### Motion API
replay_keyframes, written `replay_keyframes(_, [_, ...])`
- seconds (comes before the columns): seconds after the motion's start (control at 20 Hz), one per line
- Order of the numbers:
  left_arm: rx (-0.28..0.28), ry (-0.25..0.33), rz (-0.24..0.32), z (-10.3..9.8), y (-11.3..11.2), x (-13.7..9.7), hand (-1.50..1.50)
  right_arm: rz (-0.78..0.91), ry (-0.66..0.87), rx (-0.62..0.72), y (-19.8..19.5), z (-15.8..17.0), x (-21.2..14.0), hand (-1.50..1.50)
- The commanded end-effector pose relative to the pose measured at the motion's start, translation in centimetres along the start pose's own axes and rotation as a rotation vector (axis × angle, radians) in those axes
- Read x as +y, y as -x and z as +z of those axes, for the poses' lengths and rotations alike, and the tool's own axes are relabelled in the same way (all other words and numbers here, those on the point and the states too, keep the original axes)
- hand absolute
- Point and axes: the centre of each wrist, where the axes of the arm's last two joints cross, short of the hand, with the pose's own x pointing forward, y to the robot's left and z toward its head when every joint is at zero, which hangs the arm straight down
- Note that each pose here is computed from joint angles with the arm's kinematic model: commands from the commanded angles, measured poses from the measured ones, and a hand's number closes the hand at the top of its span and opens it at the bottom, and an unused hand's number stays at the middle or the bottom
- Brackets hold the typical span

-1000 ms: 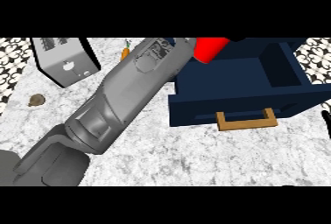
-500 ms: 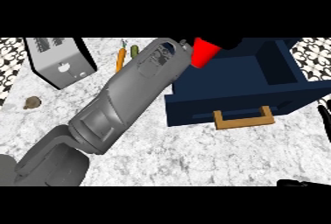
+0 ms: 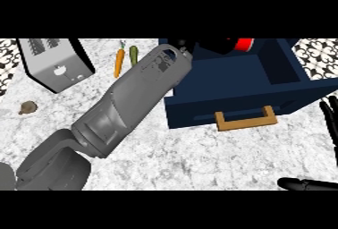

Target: Pick up the can, place it into the drawer and close the drawer

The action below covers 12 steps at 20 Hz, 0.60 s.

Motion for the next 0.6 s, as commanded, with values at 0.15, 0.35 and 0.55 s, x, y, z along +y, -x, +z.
replay_keyframes(0.15, [0.018,-0.056,-0.014,0.3,1.0,-0.1,-1.50,0.020,-0.007,0.001,-0.3,-0.4,0.1,-1.50])
replay_keyframes(0.35, [0.016,-0.095,-0.018,0.1,1.3,0.0,-1.50,0.007,-0.029,-0.023,-1.0,-0.9,-0.7,-1.50])
replay_keyframes(0.55, [0.022,-0.091,0.023,0.7,1.3,-0.4,-1.50,0.034,-0.022,-0.036,-1.7,-1.1,-0.6,-1.50])
